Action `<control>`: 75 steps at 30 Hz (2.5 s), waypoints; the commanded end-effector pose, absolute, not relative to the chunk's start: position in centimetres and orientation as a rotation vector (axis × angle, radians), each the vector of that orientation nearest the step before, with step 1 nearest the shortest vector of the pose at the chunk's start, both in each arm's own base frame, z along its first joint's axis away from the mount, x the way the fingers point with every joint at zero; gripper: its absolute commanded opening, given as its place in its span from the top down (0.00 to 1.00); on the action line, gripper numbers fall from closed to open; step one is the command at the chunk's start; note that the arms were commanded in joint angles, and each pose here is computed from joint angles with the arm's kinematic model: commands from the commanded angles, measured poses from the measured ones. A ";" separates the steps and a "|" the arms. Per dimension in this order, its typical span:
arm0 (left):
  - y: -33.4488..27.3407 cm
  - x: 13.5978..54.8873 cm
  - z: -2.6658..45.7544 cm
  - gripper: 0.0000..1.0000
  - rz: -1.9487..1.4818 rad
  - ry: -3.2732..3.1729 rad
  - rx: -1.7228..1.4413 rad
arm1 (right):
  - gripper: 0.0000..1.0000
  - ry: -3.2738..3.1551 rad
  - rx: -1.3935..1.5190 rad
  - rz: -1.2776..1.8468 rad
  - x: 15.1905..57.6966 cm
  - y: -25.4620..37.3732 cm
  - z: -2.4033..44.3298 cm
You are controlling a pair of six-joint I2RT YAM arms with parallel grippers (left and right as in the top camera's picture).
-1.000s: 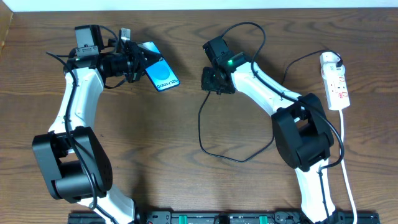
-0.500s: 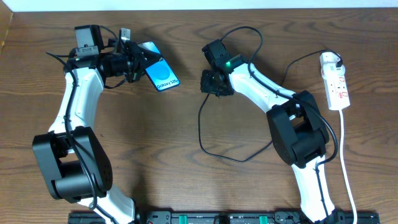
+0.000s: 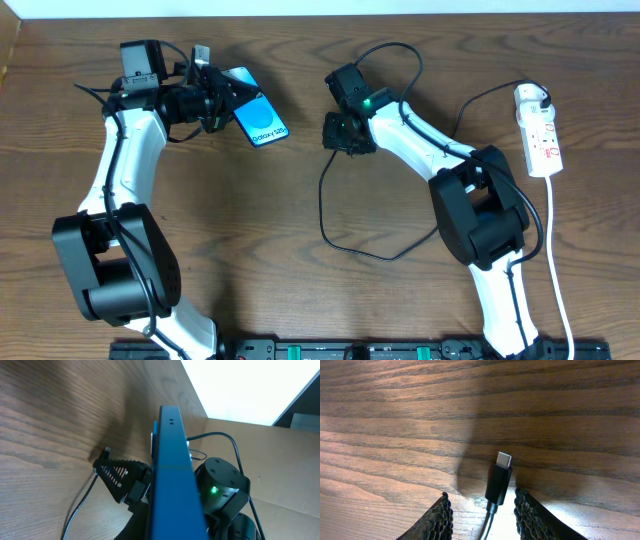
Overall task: Plug charger to phone and switch on socket
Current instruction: 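Lower the right gripper onto the black cable's USB-C end, then grasp the USB-C plug with the right gripper and lift it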
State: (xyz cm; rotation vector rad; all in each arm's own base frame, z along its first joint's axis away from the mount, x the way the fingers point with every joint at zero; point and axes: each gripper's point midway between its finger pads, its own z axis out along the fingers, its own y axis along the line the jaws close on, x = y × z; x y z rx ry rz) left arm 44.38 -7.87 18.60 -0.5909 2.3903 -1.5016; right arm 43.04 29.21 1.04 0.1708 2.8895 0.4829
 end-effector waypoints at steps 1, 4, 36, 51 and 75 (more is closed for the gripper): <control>-8.2 44.2 20.4 0.93 -1.534 2.355 -0.520 | 0.61 2.908 0.191 0.470 42.9 29.0 0.4; -8.2 44.2 20.4 0.92 -1.534 2.355 -0.521 | 0.61 2.907 0.191 0.471 42.9 29.1 0.4; -8.2 44.2 20.4 0.93 -1.535 2.355 -0.520 | 0.94 2.923 0.207 0.357 42.6 28.6 -2.2; -8.1 44.2 20.4 0.93 -1.534 2.355 -0.521 | 0.99 2.832 -0.183 0.382 44.3 27.9 0.9; -8.1 44.2 20.4 0.93 -1.534 2.355 -0.520 | 0.72 2.892 -0.347 0.201 42.3 24.1 2.5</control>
